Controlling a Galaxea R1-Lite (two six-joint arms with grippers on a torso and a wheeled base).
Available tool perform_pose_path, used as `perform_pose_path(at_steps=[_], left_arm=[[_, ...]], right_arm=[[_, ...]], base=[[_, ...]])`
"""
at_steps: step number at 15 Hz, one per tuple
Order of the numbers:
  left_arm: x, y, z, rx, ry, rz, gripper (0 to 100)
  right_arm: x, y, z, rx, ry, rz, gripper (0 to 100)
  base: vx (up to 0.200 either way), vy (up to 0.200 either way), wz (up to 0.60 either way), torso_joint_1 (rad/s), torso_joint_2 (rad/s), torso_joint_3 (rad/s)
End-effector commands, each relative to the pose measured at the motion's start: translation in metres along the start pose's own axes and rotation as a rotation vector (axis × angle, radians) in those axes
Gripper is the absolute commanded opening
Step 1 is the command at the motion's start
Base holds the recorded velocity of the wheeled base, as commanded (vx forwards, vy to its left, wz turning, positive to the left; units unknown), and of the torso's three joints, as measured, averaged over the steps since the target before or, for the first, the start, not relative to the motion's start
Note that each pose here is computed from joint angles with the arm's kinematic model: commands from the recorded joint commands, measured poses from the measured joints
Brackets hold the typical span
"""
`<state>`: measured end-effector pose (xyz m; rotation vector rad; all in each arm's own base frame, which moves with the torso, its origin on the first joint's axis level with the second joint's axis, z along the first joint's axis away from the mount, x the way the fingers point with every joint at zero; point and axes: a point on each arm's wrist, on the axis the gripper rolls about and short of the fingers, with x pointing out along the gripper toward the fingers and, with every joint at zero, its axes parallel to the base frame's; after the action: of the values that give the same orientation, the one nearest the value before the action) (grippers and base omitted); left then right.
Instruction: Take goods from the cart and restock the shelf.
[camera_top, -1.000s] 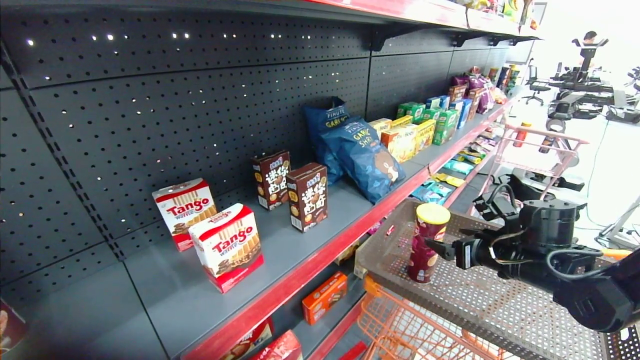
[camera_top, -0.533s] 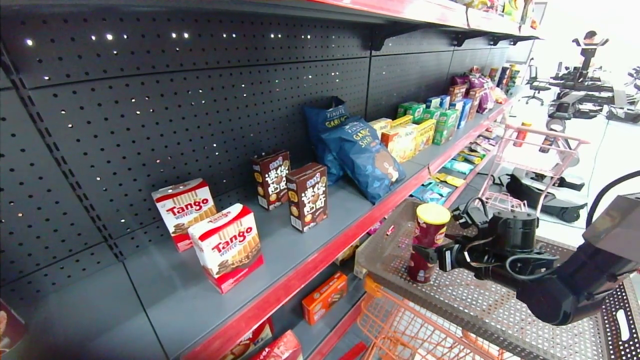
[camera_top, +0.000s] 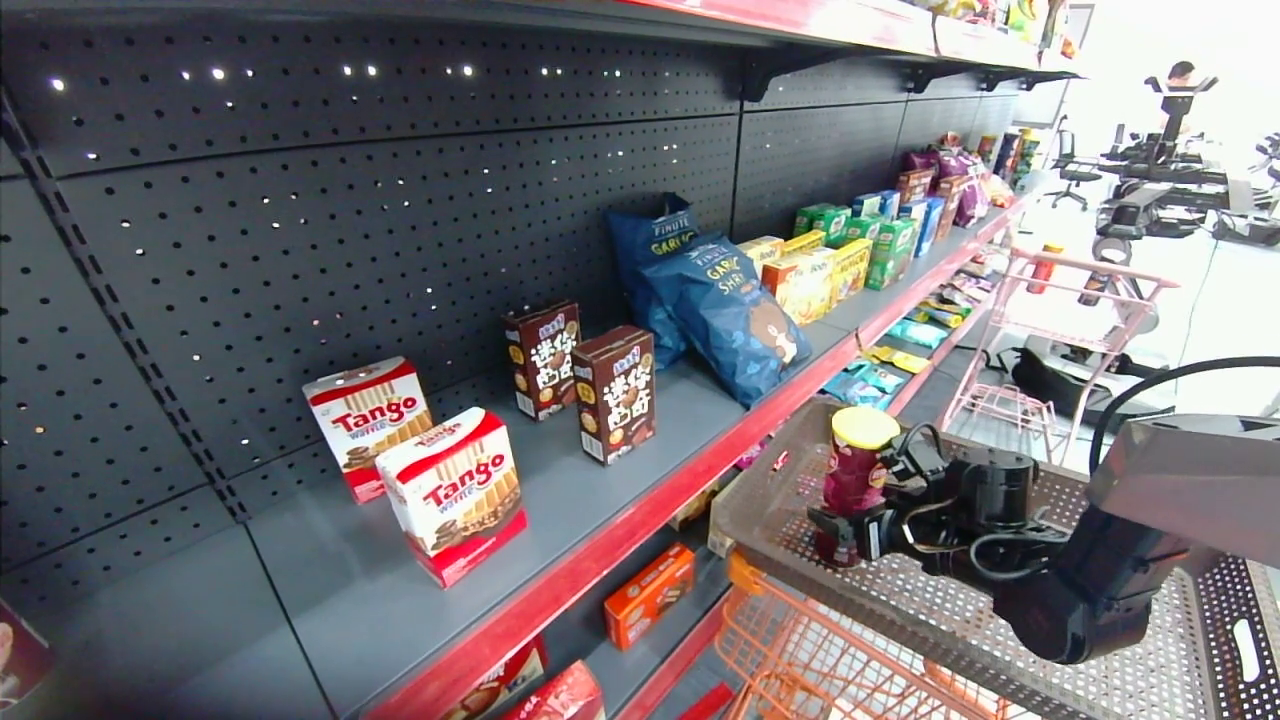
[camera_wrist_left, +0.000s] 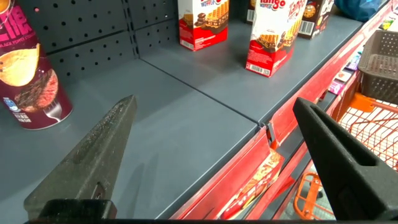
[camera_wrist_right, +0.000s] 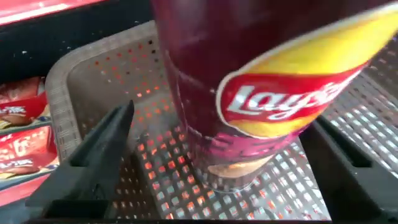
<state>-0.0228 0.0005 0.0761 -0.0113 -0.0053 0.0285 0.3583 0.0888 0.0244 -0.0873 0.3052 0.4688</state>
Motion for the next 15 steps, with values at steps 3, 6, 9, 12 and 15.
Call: perform_pose_path(at_steps=[3,6,9,12,15], left_arm=[[0.0,0.0,0.0,-0.001,-0.001,0.001,100],[0.0,0.0,0.0,-0.001,-0.001,-0.001,100],[0.0,0.0,0.0,0.001,-0.001,0.001,100],[0.0,0.0,0.0,0.001,-0.001,0.001,100],[0.0,0.0,0.0,-0.001,-0.001,0.001,100]], right_arm=[[0.01,-0.006,0.001,-0.023,-0.025,0.026,0],[0.006,-0.007,0.01,-0.028,-0.046,0.021,0],[-0.013,-0.007,0.041,-0.03,-0.079,0.018,0],[-0.051,-0.005,0.085,-0.018,-0.123,-0.002,0],[-0.096,0.005,0.114,0.015,-0.132,-0.033,0]], base=[[0.0,0.0,0.0,0.0,0.0,0.0],[0.0,0.0,0.0,0.0,0.0,0.0],[0.0,0.0,0.0,0.0,0.0,0.0],[0.0,0.0,0.0,0.0,0.0,0.0],[0.0,0.0,0.0,0.0,0.0,0.0]])
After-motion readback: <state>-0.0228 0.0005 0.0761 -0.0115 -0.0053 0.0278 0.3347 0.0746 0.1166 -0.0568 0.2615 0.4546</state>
